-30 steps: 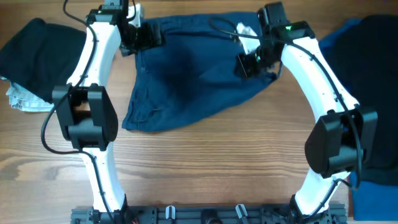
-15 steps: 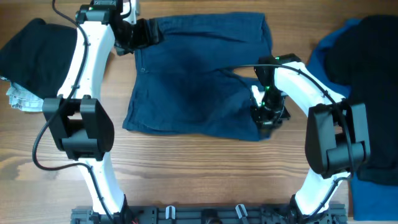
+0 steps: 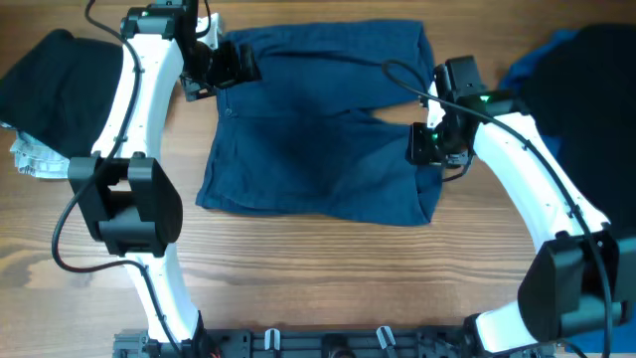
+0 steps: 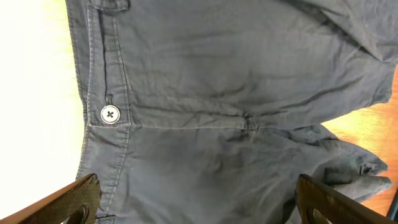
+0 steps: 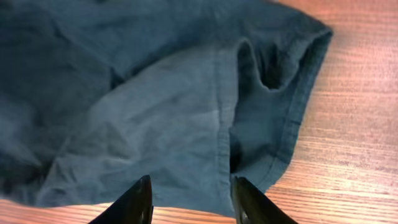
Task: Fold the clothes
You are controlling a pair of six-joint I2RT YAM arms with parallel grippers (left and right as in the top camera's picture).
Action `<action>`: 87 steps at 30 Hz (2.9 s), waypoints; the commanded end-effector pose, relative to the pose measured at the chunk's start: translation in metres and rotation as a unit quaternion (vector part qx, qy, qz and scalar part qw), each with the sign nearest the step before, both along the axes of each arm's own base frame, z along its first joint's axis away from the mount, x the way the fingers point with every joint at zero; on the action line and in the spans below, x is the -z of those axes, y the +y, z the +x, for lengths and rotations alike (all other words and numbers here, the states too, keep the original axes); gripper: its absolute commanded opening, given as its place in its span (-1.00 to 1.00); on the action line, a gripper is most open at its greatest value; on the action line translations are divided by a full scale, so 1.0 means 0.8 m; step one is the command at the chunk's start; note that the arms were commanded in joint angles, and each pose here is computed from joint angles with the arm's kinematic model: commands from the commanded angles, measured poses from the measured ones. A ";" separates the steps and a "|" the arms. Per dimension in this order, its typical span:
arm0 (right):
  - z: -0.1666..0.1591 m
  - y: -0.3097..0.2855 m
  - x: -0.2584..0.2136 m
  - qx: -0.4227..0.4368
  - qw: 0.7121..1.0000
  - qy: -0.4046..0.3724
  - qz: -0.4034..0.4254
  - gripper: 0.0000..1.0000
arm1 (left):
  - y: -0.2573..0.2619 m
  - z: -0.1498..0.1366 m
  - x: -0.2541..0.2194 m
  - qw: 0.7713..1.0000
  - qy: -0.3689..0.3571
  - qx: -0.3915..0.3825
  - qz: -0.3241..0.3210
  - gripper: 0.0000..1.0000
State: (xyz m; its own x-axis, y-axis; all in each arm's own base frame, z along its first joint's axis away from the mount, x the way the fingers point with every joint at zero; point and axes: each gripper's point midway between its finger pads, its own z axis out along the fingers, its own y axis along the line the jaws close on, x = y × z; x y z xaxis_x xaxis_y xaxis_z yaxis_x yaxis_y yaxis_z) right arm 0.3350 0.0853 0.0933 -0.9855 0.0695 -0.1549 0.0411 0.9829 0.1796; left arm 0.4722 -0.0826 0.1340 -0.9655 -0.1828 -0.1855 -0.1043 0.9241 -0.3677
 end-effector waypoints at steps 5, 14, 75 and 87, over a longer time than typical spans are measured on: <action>0.011 -0.007 0.048 0.045 0.995 -0.029 0.083 -0.22 | 0.003 0.001 -0.011 1.000 -0.009 -0.006 0.000 0.99; 0.014 -0.003 0.078 0.032 0.993 -0.068 0.094 -0.05 | 0.003 0.000 -0.011 1.000 -0.008 -0.006 0.000 0.99; -0.152 -0.014 0.067 0.038 0.991 0.103 0.081 -0.91 | 0.003 0.001 -0.011 1.000 -0.009 -0.006 0.000 0.99; -0.049 -0.014 -0.038 0.009 0.997 -0.038 0.072 -0.05 | 0.003 -0.002 -0.010 1.000 -0.003 -0.006 0.000 1.00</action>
